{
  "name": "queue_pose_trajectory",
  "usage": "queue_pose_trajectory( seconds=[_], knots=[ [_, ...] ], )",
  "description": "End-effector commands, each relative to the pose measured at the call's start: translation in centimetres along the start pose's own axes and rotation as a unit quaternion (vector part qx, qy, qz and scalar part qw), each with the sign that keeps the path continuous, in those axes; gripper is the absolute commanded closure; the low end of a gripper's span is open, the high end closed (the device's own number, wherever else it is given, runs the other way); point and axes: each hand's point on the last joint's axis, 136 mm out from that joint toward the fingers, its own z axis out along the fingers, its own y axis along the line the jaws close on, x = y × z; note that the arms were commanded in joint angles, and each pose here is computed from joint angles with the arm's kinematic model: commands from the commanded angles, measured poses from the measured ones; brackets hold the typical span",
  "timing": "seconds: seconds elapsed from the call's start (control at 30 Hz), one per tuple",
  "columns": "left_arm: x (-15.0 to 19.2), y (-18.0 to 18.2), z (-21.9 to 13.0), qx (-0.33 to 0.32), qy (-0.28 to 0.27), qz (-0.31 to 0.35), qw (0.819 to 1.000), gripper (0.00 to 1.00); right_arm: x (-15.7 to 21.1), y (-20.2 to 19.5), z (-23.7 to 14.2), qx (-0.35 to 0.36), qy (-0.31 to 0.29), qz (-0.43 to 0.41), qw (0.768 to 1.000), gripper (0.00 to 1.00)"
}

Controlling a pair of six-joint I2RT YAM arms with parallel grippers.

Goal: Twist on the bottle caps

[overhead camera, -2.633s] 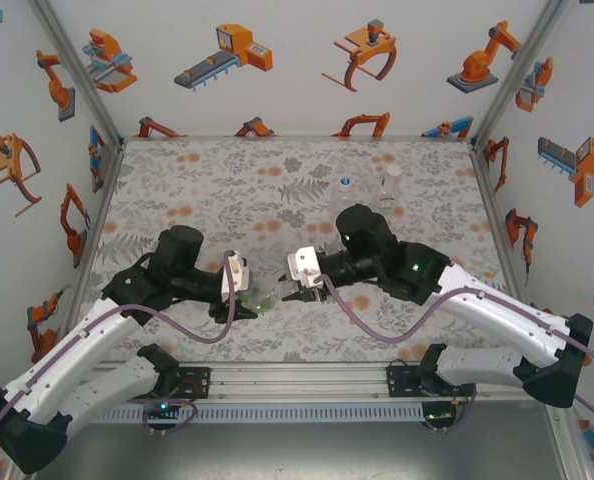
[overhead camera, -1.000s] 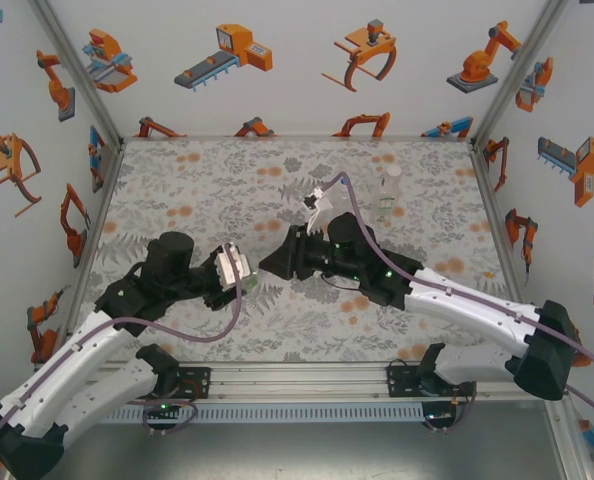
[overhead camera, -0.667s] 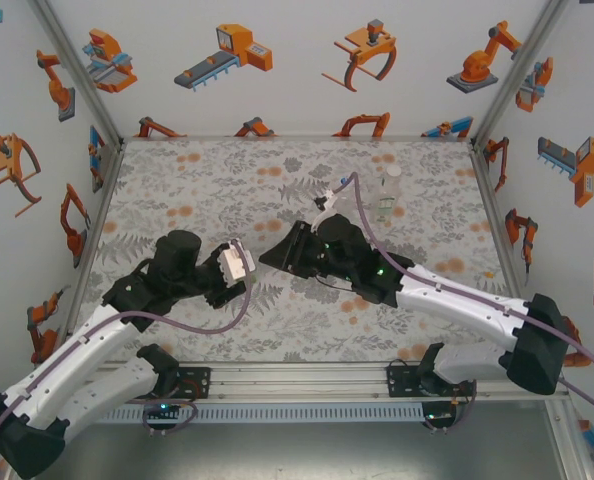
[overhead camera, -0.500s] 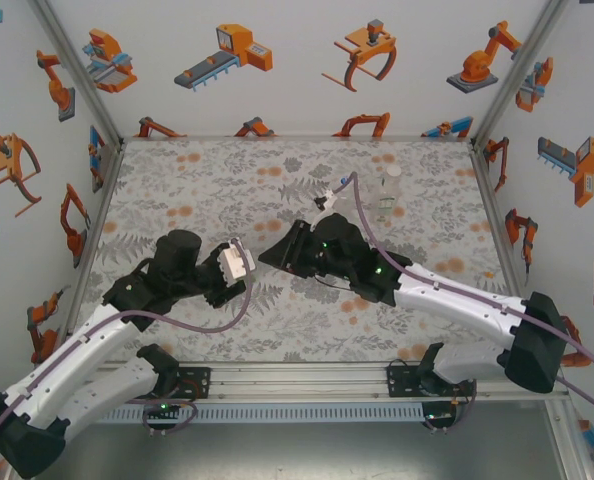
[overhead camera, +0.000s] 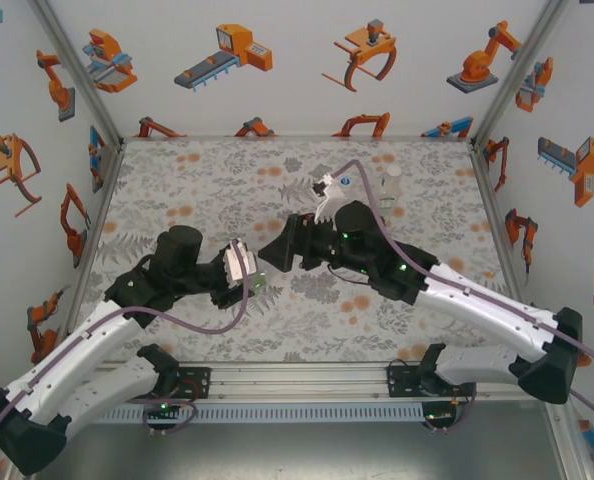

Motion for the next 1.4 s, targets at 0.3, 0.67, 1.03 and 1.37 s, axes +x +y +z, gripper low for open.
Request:
queue_pose_trajectory(
  seconds=[0.3, 0.67, 1.03, 1.37],
  knots=[
    [-3.2, -4.8, -1.0, 0.144, -0.080, 0.030, 0.986, 1.00, 4.5, 6.6, -7.2, -0.222, 0.057, -0.482, 0.845, 0.31],
    [-3.4, -6.0, -0.9, 0.198, -0.083, 0.018, 0.977, 1.00, 7.5, 6.3, -6.7, -0.284, 0.096, -0.567, 0.767, 0.35],
    [-3.5, -6.1, -0.9, 0.202, -0.084, 0.016, 0.976, 1.00, 7.5, 6.6, -6.3, -0.294, 0.074, -0.565, 0.767, 0.45],
    [-3.5, -6.2, -1.0, 0.203, -0.085, 0.016, 0.975, 1.00, 7.9, 6.8, -6.0, -0.307, 0.080, -0.558, 0.767, 0.49]
  ],
)
